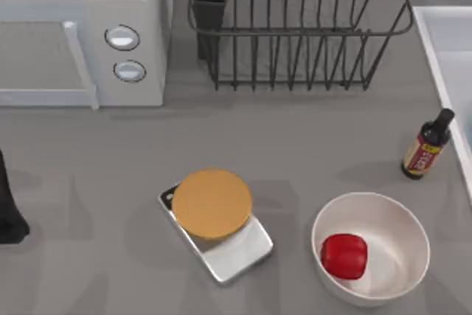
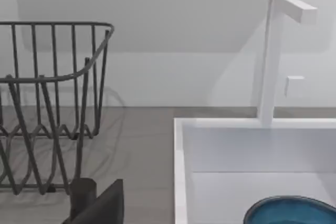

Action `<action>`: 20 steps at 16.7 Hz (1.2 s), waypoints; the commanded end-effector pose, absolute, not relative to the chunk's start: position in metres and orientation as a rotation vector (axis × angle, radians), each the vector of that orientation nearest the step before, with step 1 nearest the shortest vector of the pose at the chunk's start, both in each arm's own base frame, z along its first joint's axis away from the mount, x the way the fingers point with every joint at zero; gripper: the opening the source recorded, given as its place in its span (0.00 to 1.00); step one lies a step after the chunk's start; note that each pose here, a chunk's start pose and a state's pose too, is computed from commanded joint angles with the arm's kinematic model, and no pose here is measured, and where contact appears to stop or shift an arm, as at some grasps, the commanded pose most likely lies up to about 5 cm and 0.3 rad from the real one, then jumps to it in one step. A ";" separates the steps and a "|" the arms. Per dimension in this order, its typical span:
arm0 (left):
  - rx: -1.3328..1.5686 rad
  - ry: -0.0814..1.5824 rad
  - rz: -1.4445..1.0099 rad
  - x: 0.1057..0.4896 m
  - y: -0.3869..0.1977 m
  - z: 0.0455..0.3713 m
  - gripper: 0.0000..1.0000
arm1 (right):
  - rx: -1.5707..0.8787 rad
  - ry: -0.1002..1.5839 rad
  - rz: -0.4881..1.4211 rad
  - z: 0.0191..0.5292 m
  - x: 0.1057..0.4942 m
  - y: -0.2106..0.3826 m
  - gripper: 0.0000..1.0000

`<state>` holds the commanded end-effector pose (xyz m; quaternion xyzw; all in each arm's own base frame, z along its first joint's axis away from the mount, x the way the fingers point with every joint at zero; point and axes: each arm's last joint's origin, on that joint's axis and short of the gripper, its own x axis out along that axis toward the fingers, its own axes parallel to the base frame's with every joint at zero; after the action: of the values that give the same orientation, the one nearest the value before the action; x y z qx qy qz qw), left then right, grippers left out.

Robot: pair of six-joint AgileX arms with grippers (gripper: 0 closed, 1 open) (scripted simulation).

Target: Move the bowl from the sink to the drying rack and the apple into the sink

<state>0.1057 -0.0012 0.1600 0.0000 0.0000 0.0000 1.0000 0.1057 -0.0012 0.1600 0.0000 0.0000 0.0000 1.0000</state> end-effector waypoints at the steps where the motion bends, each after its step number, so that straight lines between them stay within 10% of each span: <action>1: 0.000 0.000 0.000 0.106 -0.001 0.160 1.00 | 0.000 0.000 0.000 0.160 0.106 -0.001 1.00; 11: 0.000 0.000 0.000 0.106 -0.001 0.160 1.00 | 0.053 0.358 -0.137 0.193 0.129 -0.018 1.00; 20: 0.000 0.000 0.000 0.106 -0.001 0.160 1.00 | 0.189 0.991 -0.315 0.228 0.242 -0.087 1.00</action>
<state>0.1057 -0.0012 0.1600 0.0000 0.0000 0.0000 1.0000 0.2423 -0.0871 0.2284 0.0902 0.4726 -0.1503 0.8637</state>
